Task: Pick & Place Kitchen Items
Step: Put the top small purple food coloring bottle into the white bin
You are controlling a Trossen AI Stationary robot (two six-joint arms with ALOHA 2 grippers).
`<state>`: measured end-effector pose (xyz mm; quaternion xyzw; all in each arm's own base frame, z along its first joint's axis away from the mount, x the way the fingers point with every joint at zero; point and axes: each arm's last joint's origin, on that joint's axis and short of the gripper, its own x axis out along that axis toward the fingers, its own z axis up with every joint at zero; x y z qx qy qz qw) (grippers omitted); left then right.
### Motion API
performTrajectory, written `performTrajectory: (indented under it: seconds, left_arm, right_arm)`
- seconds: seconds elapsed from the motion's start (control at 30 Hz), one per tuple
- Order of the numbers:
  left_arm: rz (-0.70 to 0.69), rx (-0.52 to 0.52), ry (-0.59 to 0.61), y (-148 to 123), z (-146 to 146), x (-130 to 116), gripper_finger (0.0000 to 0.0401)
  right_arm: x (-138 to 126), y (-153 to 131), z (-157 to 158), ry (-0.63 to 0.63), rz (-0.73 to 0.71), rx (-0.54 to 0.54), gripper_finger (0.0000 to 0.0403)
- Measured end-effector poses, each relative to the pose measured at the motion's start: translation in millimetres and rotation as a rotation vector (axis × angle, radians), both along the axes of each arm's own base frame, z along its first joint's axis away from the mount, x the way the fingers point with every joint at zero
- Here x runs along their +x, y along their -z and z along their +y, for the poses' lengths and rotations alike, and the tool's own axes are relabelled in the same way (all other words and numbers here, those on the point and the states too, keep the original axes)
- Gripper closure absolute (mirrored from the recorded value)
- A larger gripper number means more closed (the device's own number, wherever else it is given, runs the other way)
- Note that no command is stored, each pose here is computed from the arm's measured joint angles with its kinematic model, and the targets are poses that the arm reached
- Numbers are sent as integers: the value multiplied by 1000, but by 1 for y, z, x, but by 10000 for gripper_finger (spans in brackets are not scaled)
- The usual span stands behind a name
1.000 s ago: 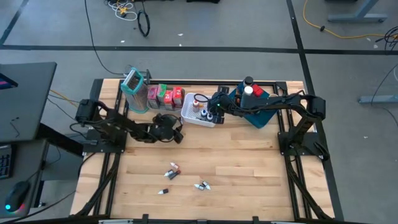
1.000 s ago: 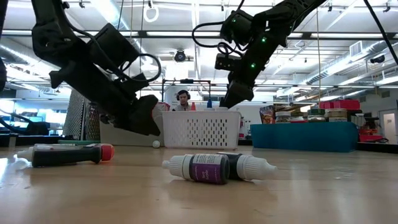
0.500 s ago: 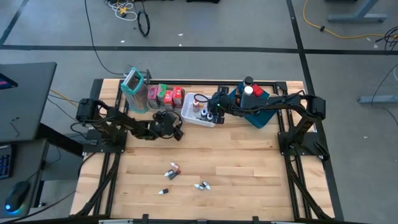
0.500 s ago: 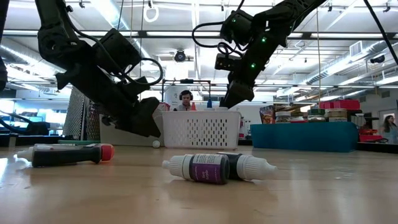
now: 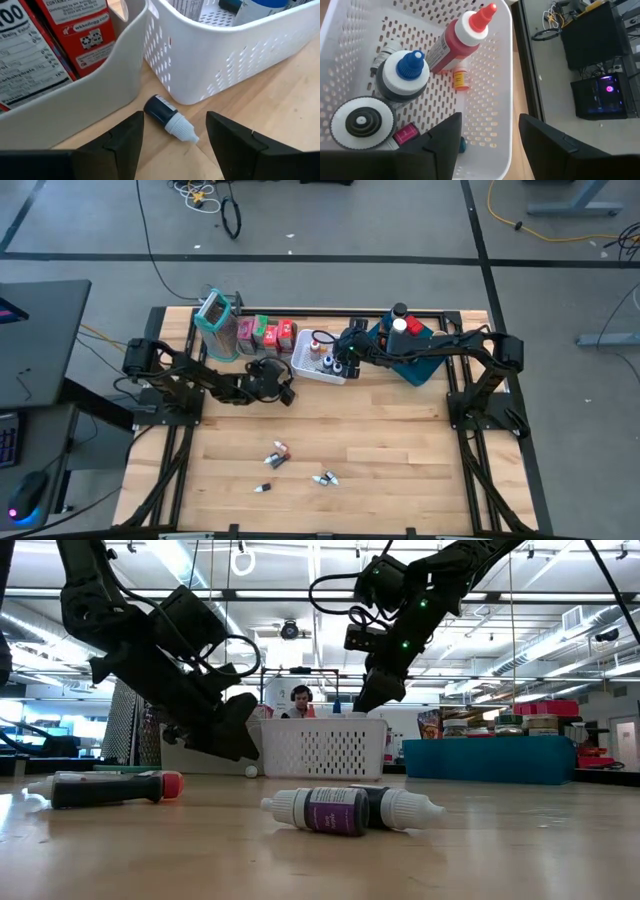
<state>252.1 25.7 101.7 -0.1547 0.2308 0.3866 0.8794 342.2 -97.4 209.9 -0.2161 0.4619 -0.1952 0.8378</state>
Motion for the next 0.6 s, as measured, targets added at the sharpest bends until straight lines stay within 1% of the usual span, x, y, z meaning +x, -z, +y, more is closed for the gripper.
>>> performTrajectory:
  seconds: [0.23,0.3,0.47,0.6]
  left_arm:
    - [27,-44,0,13,-1,3,179]
    - [35,-40,-5,17,0,11,179]
    - [67,21,-49,24,2,21,179]
    - [54,0,-87,27,2,21,181]
  right_arm:
    - [0,0,0,0,-5,-1,195]
    - [1,-1,0,0,-12,-2,195]
    - [1,-1,0,-8,-23,9,195]
    - [2,-1,1,-35,-30,37,195]
